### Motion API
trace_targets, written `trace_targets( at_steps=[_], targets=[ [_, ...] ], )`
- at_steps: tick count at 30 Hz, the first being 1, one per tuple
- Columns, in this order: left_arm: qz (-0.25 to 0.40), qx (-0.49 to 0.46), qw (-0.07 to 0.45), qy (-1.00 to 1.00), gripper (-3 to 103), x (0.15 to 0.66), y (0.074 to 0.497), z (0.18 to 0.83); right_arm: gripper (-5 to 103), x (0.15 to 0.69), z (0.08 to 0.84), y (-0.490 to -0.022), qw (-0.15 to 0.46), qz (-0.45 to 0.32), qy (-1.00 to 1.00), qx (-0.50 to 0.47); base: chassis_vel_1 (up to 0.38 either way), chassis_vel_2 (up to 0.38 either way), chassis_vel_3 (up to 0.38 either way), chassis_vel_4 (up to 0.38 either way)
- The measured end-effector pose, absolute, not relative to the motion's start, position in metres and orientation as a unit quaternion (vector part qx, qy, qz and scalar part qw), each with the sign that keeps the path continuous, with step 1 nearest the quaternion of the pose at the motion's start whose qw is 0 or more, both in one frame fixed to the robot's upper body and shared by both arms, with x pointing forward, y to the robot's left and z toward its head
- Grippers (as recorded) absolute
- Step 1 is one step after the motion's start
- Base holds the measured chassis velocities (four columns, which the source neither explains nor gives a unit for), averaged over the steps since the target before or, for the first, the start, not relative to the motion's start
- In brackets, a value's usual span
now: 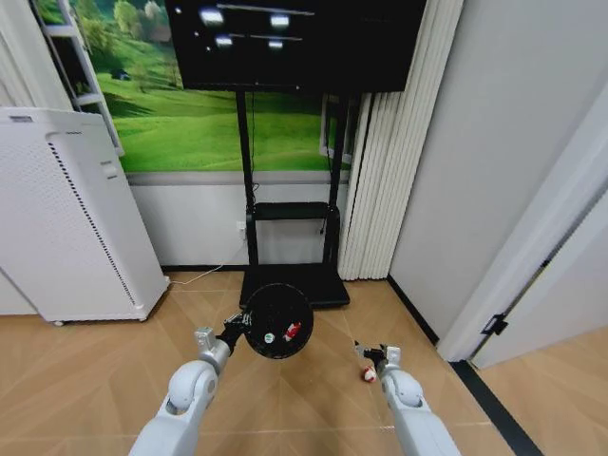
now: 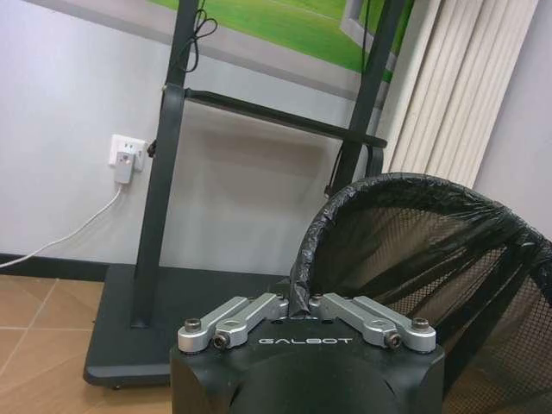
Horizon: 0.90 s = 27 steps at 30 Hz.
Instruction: Pick up the trash bin and place the garbage on the floor into it.
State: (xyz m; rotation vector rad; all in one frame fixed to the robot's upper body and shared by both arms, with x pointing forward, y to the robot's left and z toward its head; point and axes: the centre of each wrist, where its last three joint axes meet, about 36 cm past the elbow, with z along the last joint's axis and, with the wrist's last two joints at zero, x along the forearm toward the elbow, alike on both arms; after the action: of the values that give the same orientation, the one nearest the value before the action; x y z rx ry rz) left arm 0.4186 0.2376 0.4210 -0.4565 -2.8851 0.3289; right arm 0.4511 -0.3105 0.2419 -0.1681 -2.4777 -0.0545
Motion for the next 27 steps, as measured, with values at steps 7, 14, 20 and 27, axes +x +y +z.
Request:
trace_targets(
  at_steps=[7,14,20,27],
  targets=[
    [0.11,-0.157,0.102,-0.976,3,0.415,0.238,0.422,100,0.45,0.218,-0.311,0.349,-0.02,-0.934,-0.069,0.0,0.0,0.0,0.0],
    [0.109,-0.159,0.102,-0.976,3,0.412,0.238,0.424,100,0.445,0.202,-0.307,0.369,-0.027,-0.926,-0.072,0.0,0.0,0.0,0.0],
    [0.109,-0.16,0.102,-0.976,3,0.406,0.239,0.425,100,0.439,0.186,-0.303,0.38,-0.045,-0.921,-0.077,0.0,0.0,0.0,0.0],
    [0.107,-0.162,0.101,-0.976,3,0.402,0.239,0.427,100,0.447,0.17,-0.297,0.373,-0.054,-0.922,-0.089,0.0,0.0,0.0,0.0]
  ],
)
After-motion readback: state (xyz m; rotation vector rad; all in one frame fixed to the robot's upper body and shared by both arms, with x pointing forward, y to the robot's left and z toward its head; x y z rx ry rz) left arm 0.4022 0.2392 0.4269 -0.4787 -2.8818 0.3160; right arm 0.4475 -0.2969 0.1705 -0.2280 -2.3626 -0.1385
